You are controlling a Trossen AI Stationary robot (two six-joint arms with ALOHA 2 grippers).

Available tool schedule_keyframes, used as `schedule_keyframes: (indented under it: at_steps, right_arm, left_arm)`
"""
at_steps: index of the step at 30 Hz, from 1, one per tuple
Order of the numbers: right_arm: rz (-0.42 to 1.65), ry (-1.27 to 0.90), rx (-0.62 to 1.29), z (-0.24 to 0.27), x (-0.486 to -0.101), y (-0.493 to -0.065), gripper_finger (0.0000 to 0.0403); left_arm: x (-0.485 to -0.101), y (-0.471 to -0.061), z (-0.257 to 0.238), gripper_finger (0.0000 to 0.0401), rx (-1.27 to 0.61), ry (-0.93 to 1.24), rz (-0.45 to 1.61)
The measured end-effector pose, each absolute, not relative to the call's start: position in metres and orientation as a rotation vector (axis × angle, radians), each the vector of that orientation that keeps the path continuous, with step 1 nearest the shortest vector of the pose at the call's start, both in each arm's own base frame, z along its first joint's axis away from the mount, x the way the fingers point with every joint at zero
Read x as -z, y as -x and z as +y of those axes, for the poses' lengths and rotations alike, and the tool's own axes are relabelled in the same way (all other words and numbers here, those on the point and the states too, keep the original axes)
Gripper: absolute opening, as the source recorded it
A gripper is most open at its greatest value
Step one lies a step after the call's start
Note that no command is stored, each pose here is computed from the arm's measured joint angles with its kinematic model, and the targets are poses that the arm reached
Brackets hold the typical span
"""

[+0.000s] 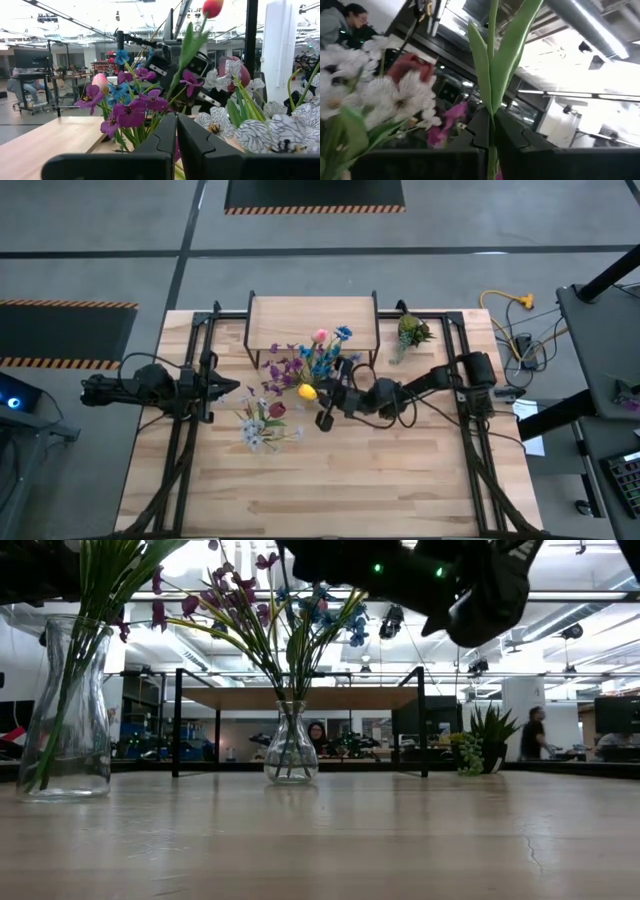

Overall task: Pick and place flowers into a vace then onto a shelf
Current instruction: Put the yellow flower into the right transparent vase

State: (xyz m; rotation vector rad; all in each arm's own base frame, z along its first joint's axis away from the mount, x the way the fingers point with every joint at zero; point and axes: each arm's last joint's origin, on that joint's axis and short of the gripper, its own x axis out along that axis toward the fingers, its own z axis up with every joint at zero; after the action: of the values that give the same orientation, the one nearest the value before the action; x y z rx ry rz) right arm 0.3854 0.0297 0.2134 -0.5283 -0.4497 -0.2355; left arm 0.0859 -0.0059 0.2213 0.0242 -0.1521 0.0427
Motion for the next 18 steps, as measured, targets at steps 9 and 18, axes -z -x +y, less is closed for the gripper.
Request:
schedule_keyframes:
  at_steps: [9, 18]
  right_arm:
    - [-0.432, 0.485, 0.191, 0.018, -0.201, -0.390, 0.0009]
    - [-0.388, 0.444, 0.167, 0.017, -0.193, -0.388, 0.0009]
  left_arm:
    - [-0.221, -0.086, -0.006, 0.0000, -0.043, -0.028, -0.152]
    - [-0.221, -0.086, -0.006, 0.0000, -0.043, -0.029, -0.150]
